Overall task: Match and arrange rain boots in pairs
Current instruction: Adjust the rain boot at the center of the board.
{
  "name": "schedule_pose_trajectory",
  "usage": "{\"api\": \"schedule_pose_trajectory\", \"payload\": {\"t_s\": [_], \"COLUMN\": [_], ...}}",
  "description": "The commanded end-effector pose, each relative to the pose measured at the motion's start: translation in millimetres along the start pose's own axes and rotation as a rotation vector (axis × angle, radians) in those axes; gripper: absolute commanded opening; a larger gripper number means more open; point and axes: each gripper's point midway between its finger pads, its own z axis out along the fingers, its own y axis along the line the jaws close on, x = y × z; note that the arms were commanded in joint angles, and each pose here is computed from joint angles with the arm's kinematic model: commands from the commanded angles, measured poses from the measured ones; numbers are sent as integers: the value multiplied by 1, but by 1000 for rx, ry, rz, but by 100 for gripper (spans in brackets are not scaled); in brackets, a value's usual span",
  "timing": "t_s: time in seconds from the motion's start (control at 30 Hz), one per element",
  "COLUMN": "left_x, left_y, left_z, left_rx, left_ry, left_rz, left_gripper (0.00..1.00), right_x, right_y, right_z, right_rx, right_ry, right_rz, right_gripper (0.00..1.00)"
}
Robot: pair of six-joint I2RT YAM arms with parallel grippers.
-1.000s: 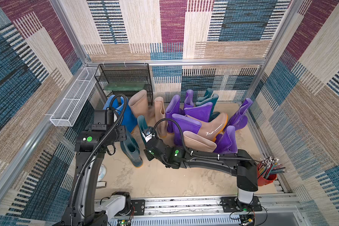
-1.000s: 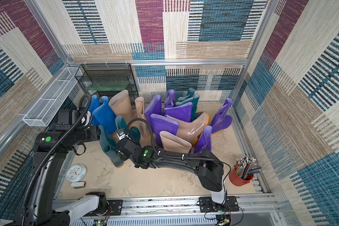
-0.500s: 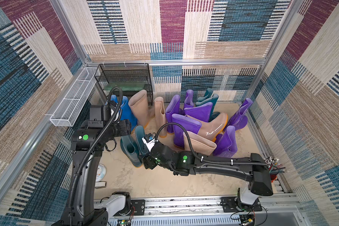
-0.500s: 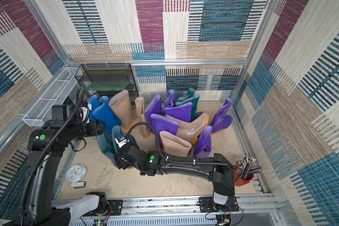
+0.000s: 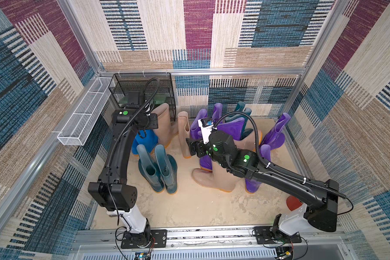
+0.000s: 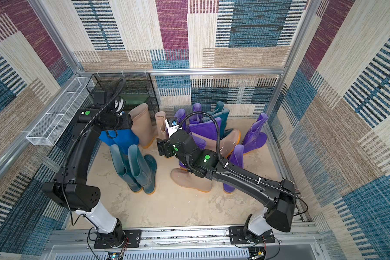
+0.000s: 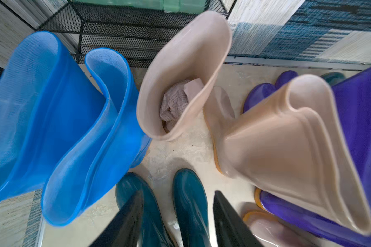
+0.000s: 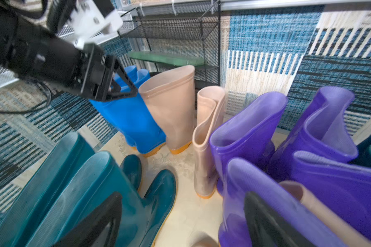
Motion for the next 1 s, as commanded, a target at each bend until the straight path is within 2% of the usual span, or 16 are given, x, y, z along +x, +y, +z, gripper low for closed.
{"api": "schedule_pose_trajectory", "payload": {"t_s": [0.0,0.17,0.27,0.4,0.43,0.67,0.73,0.8,0.97], "left_x": [-5,-2,3,8,9,6,10,14,17], "left_y": [15,24,24,18,16,-9,-15,-21,-33], "left_z": [17,39,49,53,52,38,38,39,29], "left_rx": [-97,-153,-148,-116,-100,69,105,140,215], "left_ry": [1,19,35,38,37,-1,6,5,-7], "left_rz": [16,29,33,35,33,10,10,5,-14], "left_gripper": [49,43,29,3,0,0,0,0,0], "right_x": [-4,8,16,25,30,46,46,44,30], "right_y": [1,4,2,-4,-4,-4,-3,-2,2], "right_z": [19,61,87,114,121,141,146,152,160], "right_rx": [-38,-47,-12,53,57,67,51,36,15], "right_ry": [5,70,108,171,188,219,213,210,187], "right_rz": [-10,-13,-22,-19,-20,-13,-22,-31,-44], "right_gripper": [91,89,85,79,78,68,60,39,11]}}
